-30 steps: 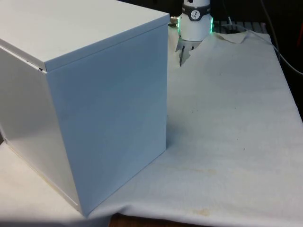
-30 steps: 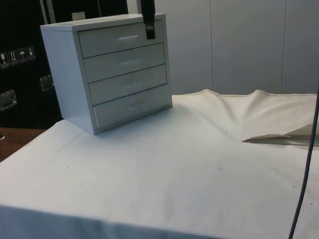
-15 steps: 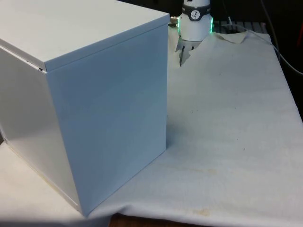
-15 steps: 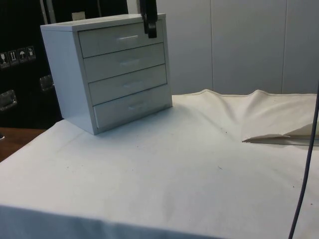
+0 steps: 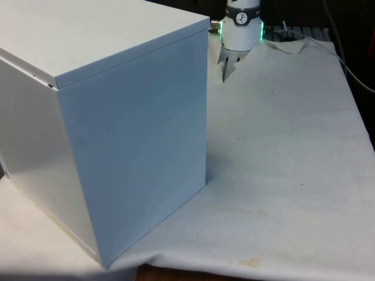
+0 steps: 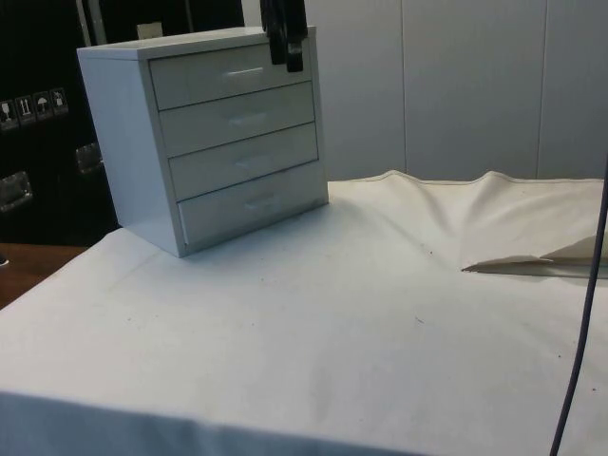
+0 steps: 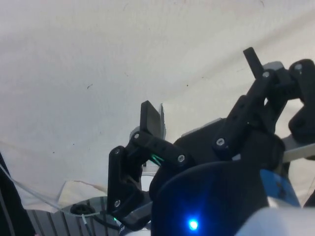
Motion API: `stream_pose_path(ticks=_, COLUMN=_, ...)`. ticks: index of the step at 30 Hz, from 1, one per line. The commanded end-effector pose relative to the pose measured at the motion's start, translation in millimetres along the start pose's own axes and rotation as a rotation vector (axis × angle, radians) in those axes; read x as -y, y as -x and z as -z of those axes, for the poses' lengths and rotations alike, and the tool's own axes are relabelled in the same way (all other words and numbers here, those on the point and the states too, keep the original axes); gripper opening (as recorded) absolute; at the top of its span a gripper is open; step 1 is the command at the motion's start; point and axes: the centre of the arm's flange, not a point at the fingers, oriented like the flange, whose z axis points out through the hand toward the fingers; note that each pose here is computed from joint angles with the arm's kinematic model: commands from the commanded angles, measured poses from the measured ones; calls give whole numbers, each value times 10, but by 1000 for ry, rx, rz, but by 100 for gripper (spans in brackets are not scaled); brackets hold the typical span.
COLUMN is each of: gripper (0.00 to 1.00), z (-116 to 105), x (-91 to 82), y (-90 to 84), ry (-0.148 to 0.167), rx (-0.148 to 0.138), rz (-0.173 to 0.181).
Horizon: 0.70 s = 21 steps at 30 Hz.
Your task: Open the drawer, then close it.
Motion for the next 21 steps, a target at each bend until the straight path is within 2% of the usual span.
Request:
stream_pose_path(ticks=1, gripper=100, z=5, x=1, y=1, ry=2, rx=-5, rz=14)
stream_pose_path(ticks=2, gripper=100, z=1, x=-1, y=-1, ry=1, rx=-1, rz=8)
stream_pose_path(ticks=5, gripper=100, z=6, x=-5, y=2, ry=3, rx=-6, rz=45)
stream_pose_path(ticks=11, gripper=100, z=13, x=-15, y=8, ry=5, rx=-10, rz=94)
stream_pose_path(ticks=12, gripper=100, z=1, x=-14, y=8, ry=2, rx=-2, rz=82)
stream_pose_path(ticks=15, gripper=100, z=9, x=-22, y=14, ry=5, rx=-11, rz=124)
stream_pose_path(ticks=20, gripper=100, z=10, x=-31, y=19, ry=6, rx=-13, rz=165)
stream_pose_path(ticks=21, gripper=100, z=2, x=-28, y=16, ry=2, rx=-4, rz=156)
